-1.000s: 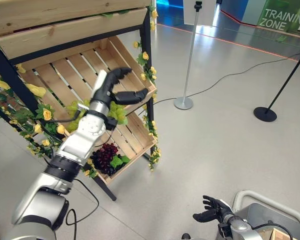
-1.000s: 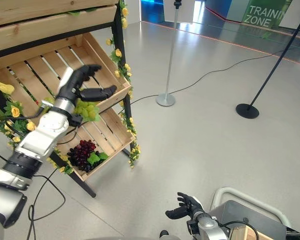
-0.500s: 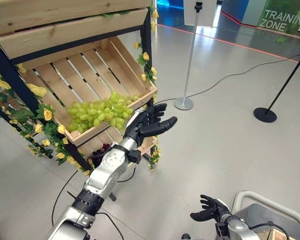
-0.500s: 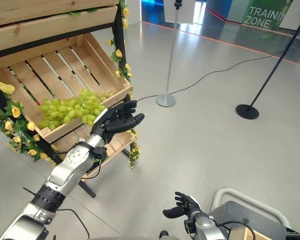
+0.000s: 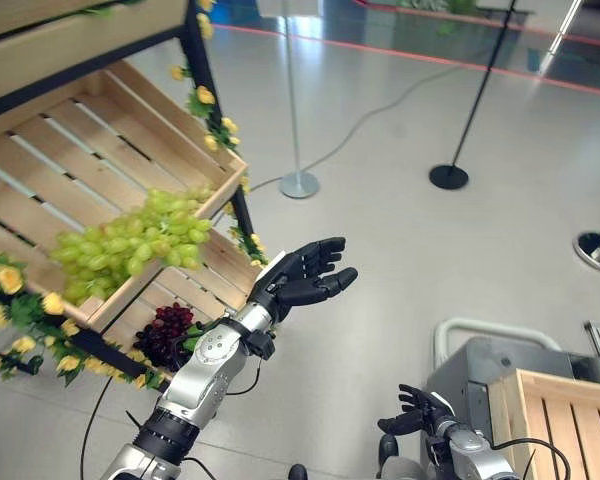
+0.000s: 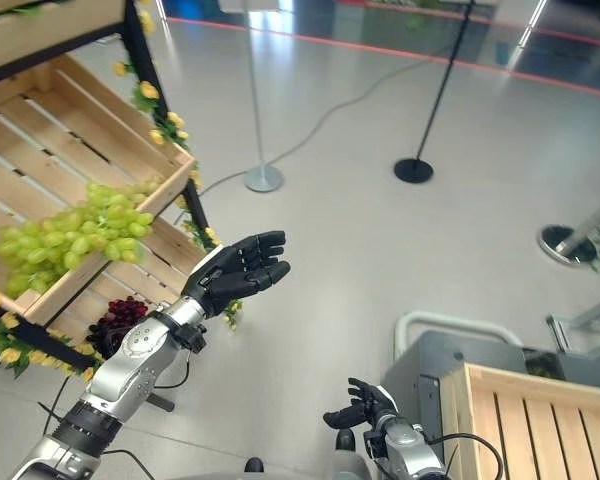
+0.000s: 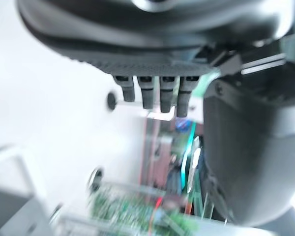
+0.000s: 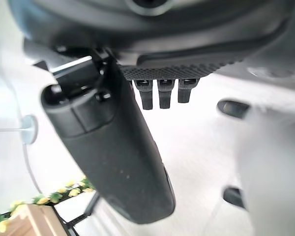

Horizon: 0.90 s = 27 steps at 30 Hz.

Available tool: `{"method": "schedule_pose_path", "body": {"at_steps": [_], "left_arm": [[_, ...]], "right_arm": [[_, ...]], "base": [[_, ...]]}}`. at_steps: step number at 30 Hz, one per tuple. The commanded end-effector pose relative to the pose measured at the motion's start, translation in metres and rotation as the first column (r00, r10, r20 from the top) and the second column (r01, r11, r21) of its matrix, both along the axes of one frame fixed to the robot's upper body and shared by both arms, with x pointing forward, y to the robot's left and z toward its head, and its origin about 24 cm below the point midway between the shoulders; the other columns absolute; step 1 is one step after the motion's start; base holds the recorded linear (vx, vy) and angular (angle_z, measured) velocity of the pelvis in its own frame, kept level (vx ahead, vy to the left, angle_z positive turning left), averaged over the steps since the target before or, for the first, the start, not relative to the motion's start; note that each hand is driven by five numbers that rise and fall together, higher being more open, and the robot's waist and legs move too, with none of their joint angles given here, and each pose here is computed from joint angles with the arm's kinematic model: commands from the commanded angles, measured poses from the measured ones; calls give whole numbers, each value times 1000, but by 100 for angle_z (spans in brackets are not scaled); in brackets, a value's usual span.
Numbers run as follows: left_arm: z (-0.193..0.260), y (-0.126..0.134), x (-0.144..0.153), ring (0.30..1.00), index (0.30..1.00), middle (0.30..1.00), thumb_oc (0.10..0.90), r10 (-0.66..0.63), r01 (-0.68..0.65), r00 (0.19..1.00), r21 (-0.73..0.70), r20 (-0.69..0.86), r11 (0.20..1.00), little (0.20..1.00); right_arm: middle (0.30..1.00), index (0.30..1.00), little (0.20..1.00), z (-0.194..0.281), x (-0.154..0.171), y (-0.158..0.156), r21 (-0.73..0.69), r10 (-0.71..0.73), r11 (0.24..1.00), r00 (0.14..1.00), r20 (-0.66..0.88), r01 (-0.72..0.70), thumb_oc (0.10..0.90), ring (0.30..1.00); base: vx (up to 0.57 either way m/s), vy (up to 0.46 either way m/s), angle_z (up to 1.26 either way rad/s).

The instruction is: Pick up the fruits from the basket on one side to the basket on the other side

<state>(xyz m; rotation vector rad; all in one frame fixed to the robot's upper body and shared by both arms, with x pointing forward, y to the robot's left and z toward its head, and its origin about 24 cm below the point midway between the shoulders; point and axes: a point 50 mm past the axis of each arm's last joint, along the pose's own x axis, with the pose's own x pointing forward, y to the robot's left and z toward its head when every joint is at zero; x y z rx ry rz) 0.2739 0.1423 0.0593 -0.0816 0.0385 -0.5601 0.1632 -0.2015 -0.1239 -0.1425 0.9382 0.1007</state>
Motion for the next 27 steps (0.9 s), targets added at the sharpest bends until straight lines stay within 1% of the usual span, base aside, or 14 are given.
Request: {"method": "schedule_pose_path", "body": {"at_steps": [1,5,7,10,11,13,15,16,17,20,21,23,24,27], "left_arm": [[39,-3,6,900,900,900,800,-14,42,974,-118,225,992,900],[5,-3,0,900,900,900,800,-1,8,992,-56,127,998,900],[-22,1,-7,900,900,900,800,12,-11,1000,-61,21,998,900],[-68,7,-25,900,900,900,800,62,-66,988,-23,-139,998,900],[-72,8,-27,900,900,900,800,71,-75,984,-14,-164,997,900],[-105,11,-43,900,900,900,800,113,-97,961,74,-253,993,900],[-134,12,-60,900,900,900,800,163,-120,914,136,-371,983,900],[-137,12,-61,900,900,900,800,167,-117,908,149,-384,982,900],[-156,14,-74,900,900,900,800,206,-125,868,203,-451,971,900],[-178,19,-91,900,900,900,800,265,-157,787,235,-557,959,900],[-189,21,-104,900,900,900,800,295,-157,742,272,-602,949,900],[-198,25,-116,900,900,900,800,336,-162,695,317,-635,934,900],[-198,25,-117,900,900,900,800,339,-162,693,321,-637,933,900],[-209,29,-135,900,900,900,800,367,-88,646,413,-669,907,900]], "right_arm": [[900,900,900,12,24,1,-7,62,998,991,122,-61,800,900],[900,900,900,11,26,1,-20,75,997,991,108,-73,800,900],[900,900,900,11,25,2,-11,63,998,991,117,-62,800,900],[900,900,900,3,15,0,55,-48,998,996,78,44,800,900],[900,900,900,2,13,0,62,-71,996,995,72,67,800,900],[900,900,900,-7,2,-3,73,-143,988,989,40,140,800,900],[900,900,900,-14,-7,-4,64,-189,980,982,0,188,800,900],[900,900,900,-15,-7,-4,62,-191,980,982,-4,191,800,900],[900,900,900,-18,-11,-4,43,-194,980,981,-27,195,800,900],[900,900,900,-22,-14,-1,15,-176,984,983,-48,177,800,900],[900,900,900,-23,-15,2,-1,-145,989,988,-51,145,800,900],[900,900,900,-24,-16,6,11,-132,991,990,-45,132,800,900],[900,900,900,-24,-16,6,11,-131,991,990,-43,132,800,900],[900,900,900,-23,-14,11,44,-169,985,986,-19,169,800,900]], "base": [[-7,-151,-39],[-14,-125,-29],[4,-52,-12],[18,-37,-9],[48,-35,-2],[50,-27,-1],[42,-16,-3],[44,-9,-8],[43,-4,-13],[47,-1,-14],[54,4,-16],[42,-1,-14],[29,-8,-5],[21,-10,-1]]}}
